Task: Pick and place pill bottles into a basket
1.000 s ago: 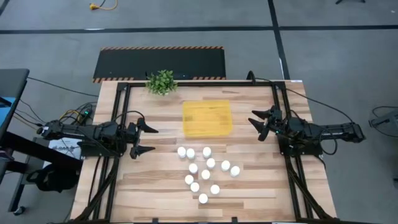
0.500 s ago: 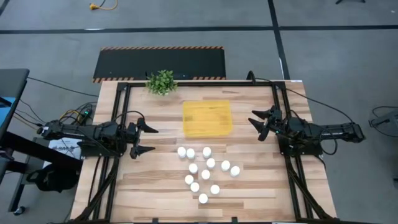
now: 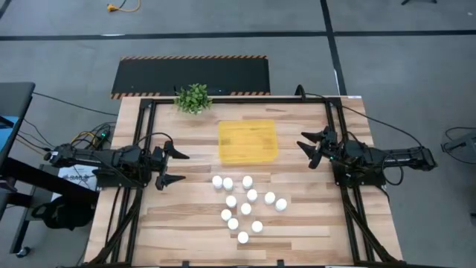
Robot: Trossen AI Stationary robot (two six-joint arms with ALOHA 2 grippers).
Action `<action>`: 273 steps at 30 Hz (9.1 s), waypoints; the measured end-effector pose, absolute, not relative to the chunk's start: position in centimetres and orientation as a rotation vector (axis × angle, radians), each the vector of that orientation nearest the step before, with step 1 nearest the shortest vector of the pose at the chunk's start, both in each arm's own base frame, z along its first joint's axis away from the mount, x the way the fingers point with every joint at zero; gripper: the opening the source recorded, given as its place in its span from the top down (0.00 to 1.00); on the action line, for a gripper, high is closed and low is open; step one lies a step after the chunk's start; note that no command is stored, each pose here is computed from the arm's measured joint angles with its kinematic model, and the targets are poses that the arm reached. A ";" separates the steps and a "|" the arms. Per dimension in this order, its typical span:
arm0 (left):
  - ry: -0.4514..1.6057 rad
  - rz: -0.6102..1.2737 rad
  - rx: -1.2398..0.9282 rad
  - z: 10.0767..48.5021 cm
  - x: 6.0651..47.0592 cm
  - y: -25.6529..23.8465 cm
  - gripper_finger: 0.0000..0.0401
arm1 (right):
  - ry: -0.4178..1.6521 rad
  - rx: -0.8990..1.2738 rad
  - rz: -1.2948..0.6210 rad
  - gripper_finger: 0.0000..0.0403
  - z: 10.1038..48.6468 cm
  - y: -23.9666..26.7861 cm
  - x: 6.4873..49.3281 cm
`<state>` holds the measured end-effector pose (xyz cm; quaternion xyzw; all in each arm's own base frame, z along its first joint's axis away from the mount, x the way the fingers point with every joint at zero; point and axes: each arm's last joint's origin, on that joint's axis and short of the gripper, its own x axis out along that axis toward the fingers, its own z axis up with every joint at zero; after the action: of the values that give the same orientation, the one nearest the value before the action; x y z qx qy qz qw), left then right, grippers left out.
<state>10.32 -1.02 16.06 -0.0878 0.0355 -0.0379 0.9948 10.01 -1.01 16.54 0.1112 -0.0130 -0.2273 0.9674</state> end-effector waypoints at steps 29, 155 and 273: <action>-0.143 -0.212 0.018 18.0 10.2 -1.4 0.04 | -0.164 0.390 -0.465 0.42 17.5 -1.1 10.0; -0.065 -0.178 -0.121 17.4 10.3 -1.3 0.04 | 1.087 -0.110 0.390 0.42 18.5 11.6 23.4; -0.057 -0.177 -0.128 17.3 10.3 -1.3 0.04 | 0.940 -0.138 -0.054 0.61 30.8 -7.9 29.0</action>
<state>10.28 -1.28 17.33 -0.0637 -0.0282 -0.0884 0.9936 28.97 -7.85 30.80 -0.0665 0.4524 -0.0258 0.8890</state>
